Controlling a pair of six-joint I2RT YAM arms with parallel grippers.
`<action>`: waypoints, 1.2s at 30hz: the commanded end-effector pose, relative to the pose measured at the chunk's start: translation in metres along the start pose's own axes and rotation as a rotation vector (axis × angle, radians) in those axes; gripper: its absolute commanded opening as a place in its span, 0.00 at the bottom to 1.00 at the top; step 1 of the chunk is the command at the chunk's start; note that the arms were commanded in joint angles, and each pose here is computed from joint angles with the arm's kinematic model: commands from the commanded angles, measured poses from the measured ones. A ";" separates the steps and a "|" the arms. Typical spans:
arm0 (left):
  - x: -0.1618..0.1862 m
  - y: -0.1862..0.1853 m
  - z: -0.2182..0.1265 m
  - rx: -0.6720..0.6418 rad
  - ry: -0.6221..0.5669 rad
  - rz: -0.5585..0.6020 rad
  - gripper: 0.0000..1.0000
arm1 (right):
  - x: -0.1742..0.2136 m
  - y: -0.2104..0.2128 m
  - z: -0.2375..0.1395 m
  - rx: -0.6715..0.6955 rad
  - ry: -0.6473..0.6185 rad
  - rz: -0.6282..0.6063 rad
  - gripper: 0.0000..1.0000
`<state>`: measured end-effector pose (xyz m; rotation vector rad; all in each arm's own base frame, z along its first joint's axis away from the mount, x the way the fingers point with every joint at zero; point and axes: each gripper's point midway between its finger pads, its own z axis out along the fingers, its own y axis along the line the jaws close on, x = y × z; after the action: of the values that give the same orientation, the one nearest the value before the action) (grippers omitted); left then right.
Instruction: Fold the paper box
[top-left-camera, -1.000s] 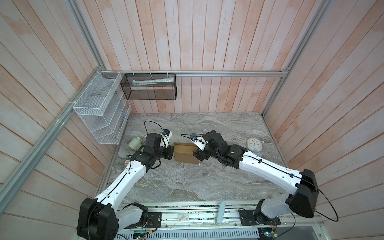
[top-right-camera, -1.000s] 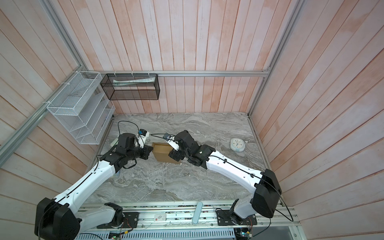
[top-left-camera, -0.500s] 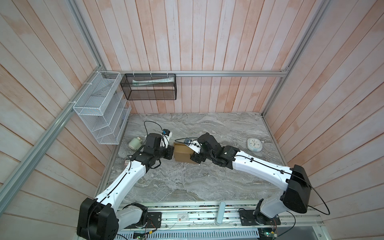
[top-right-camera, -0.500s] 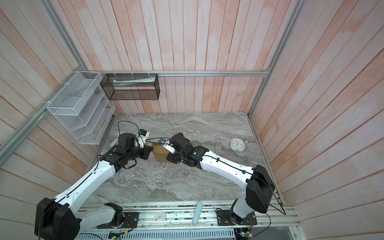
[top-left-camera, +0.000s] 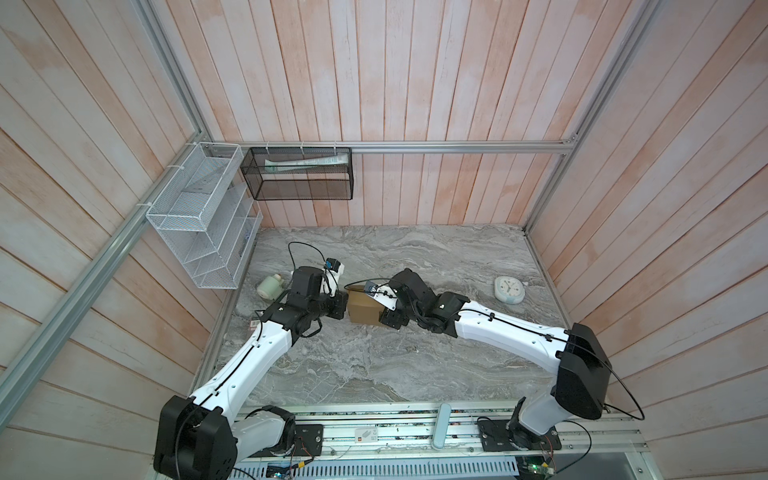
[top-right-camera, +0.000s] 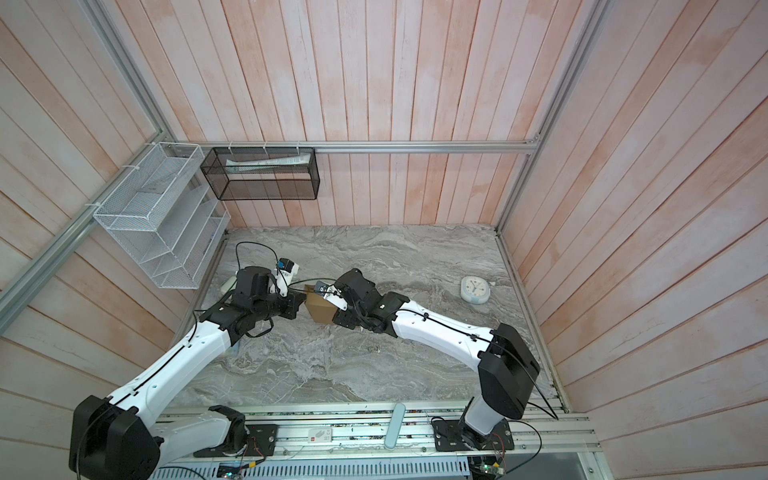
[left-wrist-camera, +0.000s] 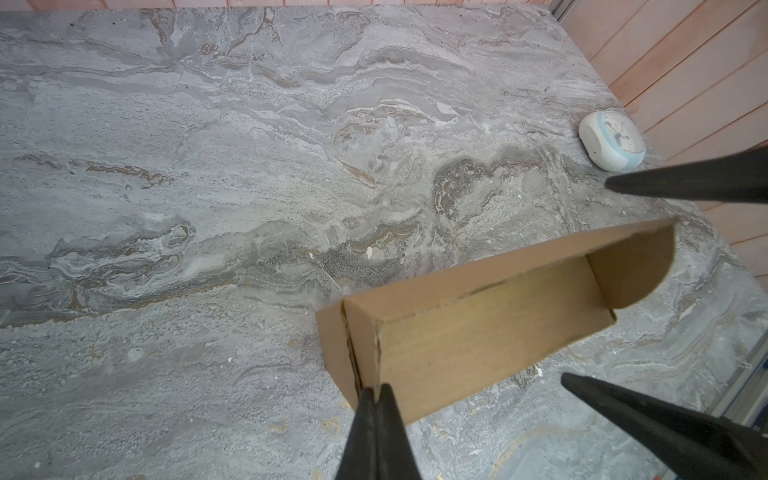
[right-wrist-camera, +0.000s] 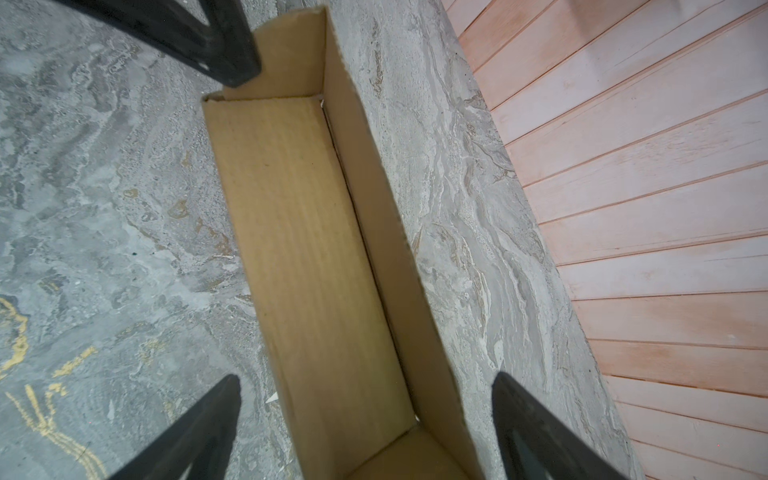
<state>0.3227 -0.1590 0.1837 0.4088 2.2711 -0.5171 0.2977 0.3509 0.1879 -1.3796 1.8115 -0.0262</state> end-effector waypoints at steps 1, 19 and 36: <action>0.018 0.000 0.004 0.002 0.057 -0.005 0.00 | -0.010 -0.001 -0.001 0.004 -0.028 -0.010 0.94; 0.018 0.001 0.003 -0.008 0.055 -0.008 0.01 | -0.004 0.008 0.008 -0.024 -0.014 -0.015 0.84; 0.017 0.002 0.002 -0.013 0.052 -0.009 0.03 | -0.002 0.016 0.012 -0.058 -0.008 -0.005 0.74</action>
<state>0.3229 -0.1586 0.1836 0.4075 2.2717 -0.5134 0.2970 0.3577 0.1816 -1.4047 1.8010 -0.0021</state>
